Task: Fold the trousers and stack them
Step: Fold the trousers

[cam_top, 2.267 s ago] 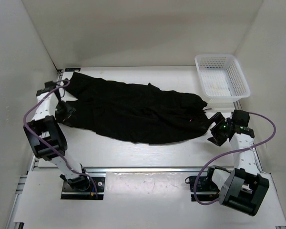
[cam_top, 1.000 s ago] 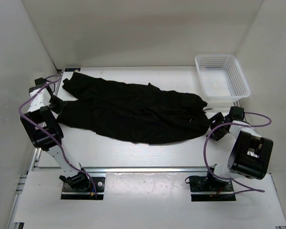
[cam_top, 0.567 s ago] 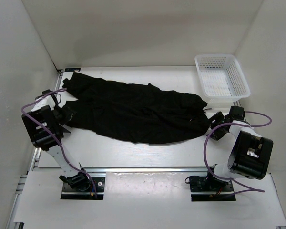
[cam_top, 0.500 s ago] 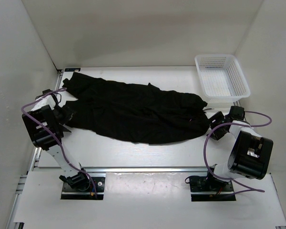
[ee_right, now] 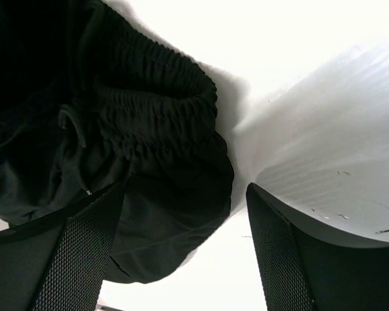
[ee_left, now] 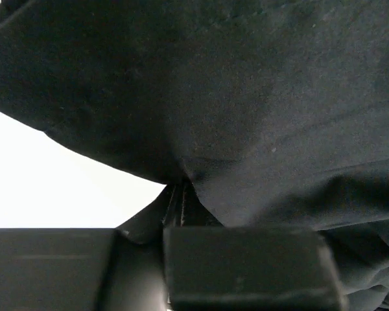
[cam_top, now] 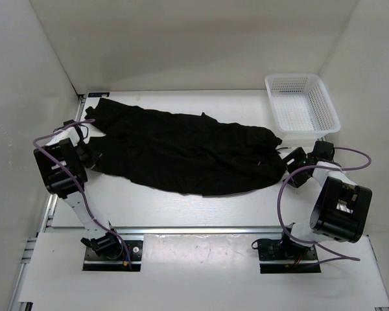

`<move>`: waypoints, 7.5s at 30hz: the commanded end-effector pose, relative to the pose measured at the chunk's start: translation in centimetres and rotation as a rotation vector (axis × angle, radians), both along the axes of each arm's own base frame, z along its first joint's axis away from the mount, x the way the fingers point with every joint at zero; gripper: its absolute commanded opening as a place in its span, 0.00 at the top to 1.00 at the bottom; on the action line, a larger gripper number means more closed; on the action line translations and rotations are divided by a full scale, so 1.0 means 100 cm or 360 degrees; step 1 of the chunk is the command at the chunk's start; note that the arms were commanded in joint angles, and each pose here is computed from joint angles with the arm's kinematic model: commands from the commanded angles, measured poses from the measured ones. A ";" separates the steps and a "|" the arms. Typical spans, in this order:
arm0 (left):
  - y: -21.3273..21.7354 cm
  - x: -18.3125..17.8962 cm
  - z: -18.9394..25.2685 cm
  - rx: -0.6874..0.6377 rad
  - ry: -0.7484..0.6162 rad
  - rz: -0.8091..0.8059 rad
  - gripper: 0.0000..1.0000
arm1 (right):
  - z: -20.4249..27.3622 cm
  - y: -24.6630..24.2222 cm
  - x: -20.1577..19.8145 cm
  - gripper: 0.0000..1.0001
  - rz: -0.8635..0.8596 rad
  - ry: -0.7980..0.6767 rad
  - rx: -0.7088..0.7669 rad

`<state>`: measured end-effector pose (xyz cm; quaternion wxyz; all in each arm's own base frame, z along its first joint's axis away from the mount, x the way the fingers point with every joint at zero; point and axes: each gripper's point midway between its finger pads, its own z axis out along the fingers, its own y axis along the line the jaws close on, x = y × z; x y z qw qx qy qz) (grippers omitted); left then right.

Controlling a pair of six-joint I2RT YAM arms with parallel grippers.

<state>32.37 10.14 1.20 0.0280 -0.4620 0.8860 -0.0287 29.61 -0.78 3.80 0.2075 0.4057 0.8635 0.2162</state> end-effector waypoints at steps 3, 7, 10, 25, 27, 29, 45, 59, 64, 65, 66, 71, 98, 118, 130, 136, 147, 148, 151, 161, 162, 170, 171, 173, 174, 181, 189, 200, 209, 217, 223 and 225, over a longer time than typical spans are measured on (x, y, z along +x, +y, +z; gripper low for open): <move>0.016 0.010 0.025 0.0158 -0.0116 0.0000 0.73 | 0.012 -0.008 0.017 0.19 0.0005 -0.0084 -0.0042; 0.018 0.010 0.044 0.0209 -0.0190 -0.0009 0.53 | 0.013 -0.006 0.017 0.19 0.0015 -0.0089 -0.0026; 0.020 0.005 0.037 0.0225 -0.0147 -0.0006 0.22 | 0.014 -0.005 0.017 0.19 0.0022 -0.0093 -0.0014; 0.018 0.017 -0.008 0.0118 -0.0029 0.0011 0.90 | 0.002 -0.008 0.022 0.18 0.0026 -0.0052 -0.0022; 0.020 0.022 -0.002 0.0131 -0.0061 0.0012 0.90 | 0.000 -0.009 0.023 0.33 0.0026 -0.0048 -0.0021; 0.022 0.023 0.007 0.0154 -0.0080 0.0015 0.90 | -0.003 -0.013 0.027 0.47 -0.0008 -0.0049 -0.0046; 0.043 0.038 0.119 0.0297 -0.0438 0.0118 0.90 | 0.096 -0.024 -0.003 1.00 -0.0089 -0.0267 -0.0282; 0.044 -0.020 0.216 0.0449 -0.0739 0.0262 0.90 | 0.170 -0.021 -0.092 1.00 -0.0194 -0.0375 -0.0561; 0.037 -0.050 0.236 0.0520 -0.0805 0.0243 0.90 | 0.168 -0.018 -0.130 1.00 -0.0252 -0.0316 -0.0650; 0.034 -0.055 0.231 0.0512 -0.0789 0.0243 0.90 | 0.169 -0.017 -0.133 1.00 -0.0262 -0.0317 -0.0650; 0.032 -0.056 0.235 0.0510 -0.0815 0.0238 0.90 | 0.170 -0.014 -0.134 1.00 -0.0258 -0.0338 -0.0642; 0.024 -0.031 0.245 0.0512 -0.0878 0.0092 0.90 | 0.174 -0.018 -0.133 1.00 -0.0296 -0.0370 -0.0664; -0.046 0.278 0.233 0.0350 -0.1327 -0.0464 0.00 | 0.144 -0.072 0.035 0.00 -0.0284 -0.0162 -0.0701; 0.011 0.173 0.261 0.0601 -0.1105 -0.0393 0.10 | 0.200 -0.012 0.029 0.00 0.0109 -0.0407 -0.0721; -0.015 0.207 0.143 0.0293 -0.0824 -0.0513 0.10 | 0.124 0.036 -0.009 0.00 0.0273 -0.0142 -0.0509; -0.023 0.190 0.094 0.0247 -0.0580 -0.0511 0.00 | 0.106 0.049 -0.024 0.00 0.0303 -0.0069 -0.0358; -0.060 0.235 0.052 0.0140 -0.0619 -0.0629 0.00 | 0.055 0.064 -0.068 0.00 0.0094 0.0053 0.0119; -0.065 0.240 0.054 0.0141 -0.0642 -0.0631 0.00 | 0.055 0.067 -0.066 0.00 0.0061 0.0052 0.0167; -0.068 0.240 0.041 0.0146 -0.0599 -0.0610 0.00 | 0.046 0.070 -0.058 0.00 0.0018 0.0029 0.0226; -0.074 0.252 0.028 0.0092 -0.0628 -0.0593 0.90 | 0.029 0.049 -0.024 0.11 -0.0084 0.0034 0.0117; -0.074 0.253 0.035 0.0094 -0.0647 -0.0579 0.90 | 0.020 0.046 -0.026 0.22 -0.0100 0.0087 0.0101; -0.045 0.249 0.117 0.0295 -0.0827 -0.0479 0.90 | 0.001 0.042 -0.012 1.00 -0.0074 0.0143 0.0024; -0.046 0.244 0.121 0.0295 -0.0825 -0.0479 0.90 | 0.002 0.039 -0.009 1.00 -0.0058 0.0134 -0.0003; -0.022 0.222 0.129 0.0356 -0.0767 -0.0406 0.90 | 0.011 0.038 -0.002 1.00 -0.0042 0.0101 -0.0017; -0.015 0.213 0.131 0.0379 -0.0740 -0.0382 0.90 | 0.012 0.036 -0.001 1.00 -0.0050 0.0103 -0.0032; 0.026 0.109 0.114 0.0496 -0.0392 -0.0216 0.90 | 0.024 0.032 -0.033 1.00 -0.0050 0.0176 -0.0109; 0.027 0.031 0.102 0.0462 -0.0269 -0.0120 0.02 | 0.045 0.022 -0.080 0.47 -0.0124 0.0102 -0.0250; 0.036 0.031 0.168 0.0608 -0.0439 -0.0092 0.04 | 0.125 -0.008 -0.067 0.11 -0.0145 -0.0171 -0.0563; 0.035 0.045 0.154 0.0575 -0.0395 -0.0121 0.76 | 0.138 -0.017 -0.014 0.91 -0.0007 -0.0244 -0.0642; 0.018 0.046 0.110 0.0428 -0.0321 -0.0175 0.15 | 0.101 -0.018 0.039 0.46 0.0173 -0.0066 -0.0563; 0.026 0.036 0.121 0.0533 -0.0334 -0.0079 0.29 | 0.061 -0.014 0.052 0.53 0.0134 0.0018 -0.0443; 0.037 0.033 0.125 0.0552 -0.0339 -0.0011 0.30 | 0.038 -0.012 0.045 0.55 0.0129 0.0108 -0.0413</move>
